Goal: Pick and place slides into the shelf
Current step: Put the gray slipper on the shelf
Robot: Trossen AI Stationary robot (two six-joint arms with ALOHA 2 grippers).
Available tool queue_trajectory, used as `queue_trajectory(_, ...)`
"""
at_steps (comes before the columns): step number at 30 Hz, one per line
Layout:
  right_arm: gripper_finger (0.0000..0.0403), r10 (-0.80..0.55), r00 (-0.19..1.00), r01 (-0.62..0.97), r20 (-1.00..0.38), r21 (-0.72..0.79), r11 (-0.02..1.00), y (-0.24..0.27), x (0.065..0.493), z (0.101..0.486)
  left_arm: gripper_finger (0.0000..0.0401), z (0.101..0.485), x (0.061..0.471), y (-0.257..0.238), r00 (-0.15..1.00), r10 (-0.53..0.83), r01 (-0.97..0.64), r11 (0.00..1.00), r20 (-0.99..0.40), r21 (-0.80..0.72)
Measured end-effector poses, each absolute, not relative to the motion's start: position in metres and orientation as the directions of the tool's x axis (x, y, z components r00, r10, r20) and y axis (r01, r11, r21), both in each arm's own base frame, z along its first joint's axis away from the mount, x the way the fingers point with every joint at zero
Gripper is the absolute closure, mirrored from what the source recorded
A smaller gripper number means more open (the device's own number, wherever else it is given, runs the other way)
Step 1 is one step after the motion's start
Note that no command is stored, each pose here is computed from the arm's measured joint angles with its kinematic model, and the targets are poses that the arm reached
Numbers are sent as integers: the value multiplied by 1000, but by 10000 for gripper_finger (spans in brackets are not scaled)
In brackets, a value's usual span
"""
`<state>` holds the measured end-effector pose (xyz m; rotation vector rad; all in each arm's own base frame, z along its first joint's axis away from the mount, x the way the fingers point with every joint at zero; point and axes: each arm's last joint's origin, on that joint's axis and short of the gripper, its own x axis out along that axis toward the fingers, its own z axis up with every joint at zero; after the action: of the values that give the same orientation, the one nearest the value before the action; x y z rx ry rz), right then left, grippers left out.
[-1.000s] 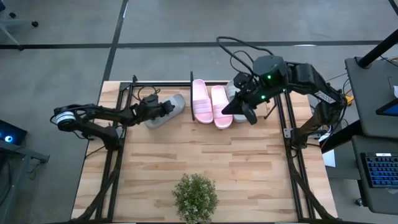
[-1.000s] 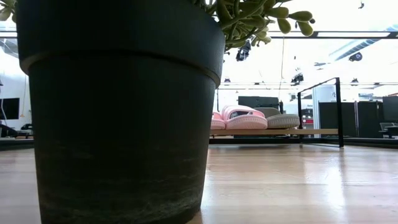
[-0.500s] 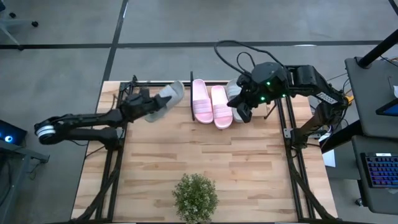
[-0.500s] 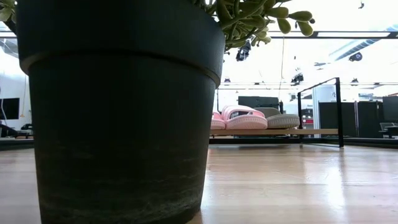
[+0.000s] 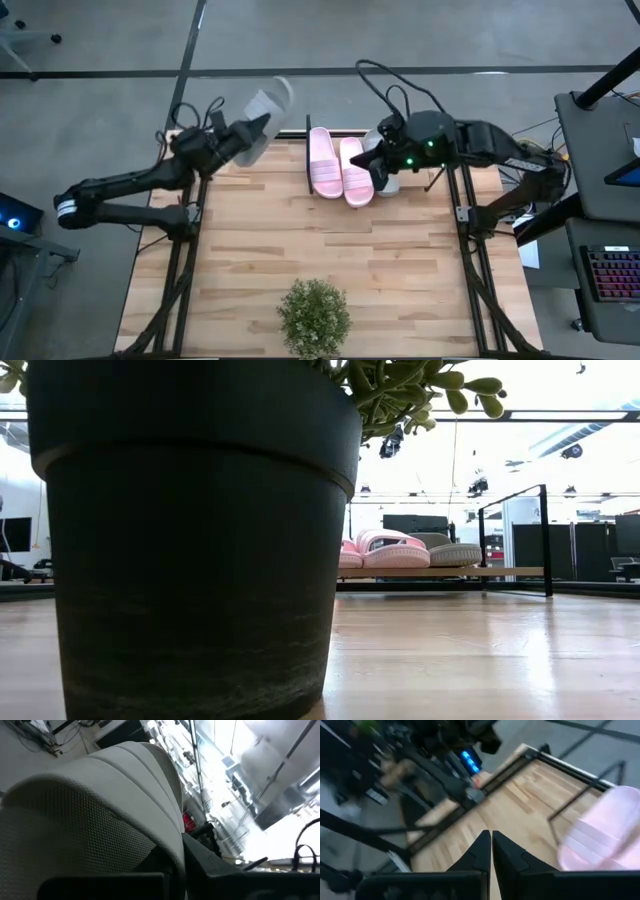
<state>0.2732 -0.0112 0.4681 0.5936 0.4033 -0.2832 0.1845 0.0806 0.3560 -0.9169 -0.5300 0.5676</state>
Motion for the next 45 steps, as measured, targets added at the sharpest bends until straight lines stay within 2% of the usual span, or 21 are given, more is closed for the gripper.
queue_trajectory(3, 394, -126, 929, 309, -347, 546, 778, -7, 270, 453, 401, 383, 201, 82, 737, 656, -258, 497, 164, -828)
queue_trajectory(8, 394, -94, 984, 171, -152, 652, 738, 0, 261, 430, 401, 424, 231, 86, 725, 653, -225, 526, 220, -820)
queue_trajectory(13, 393, -79, 997, 52, 2, 740, 671, 3, 253, 406, 401, 442, 267, 86, 730, 635, -176, 530, 250, -830)
queue_trajectory(17, 372, -68, 996, -3, 61, 764, 645, 5, 247, 388, 401, 448, 300, 78, 743, 591, -76, 541, 314, -838)
queue_trajectory(20, 339, -56, 994, -40, 96, 778, 627, 6, 240, 381, 401, 448, 322, 71, 755, 563, -5, 517, 335, -856)
queue_trajectory(30, 177, -45, 997, -16, 60, 762, 647, 6, 239, 369, 401, 454, 370, 44, 786, 510, 75, 481, 348, -874)
queue_trajectory(34, 124, -52, 998, 11, 32, 752, 659, 4, 244, 364, 401, 460, 376, 38, 784, 542, 16, 468, 302, -883)
queue_trajectory(39, 83, -95, 995, 79, -22, 746, 661, -1, 246, 358, 401, 465, 375, 28, 766, 597, -98, 475, 239, -875)
queue_trajectory(45, 73, -142, 989, 130, -45, 726, 676, -8, 246, 355, 401, 467, 371, 12, 673, 710, -200, 444, 206, -874)
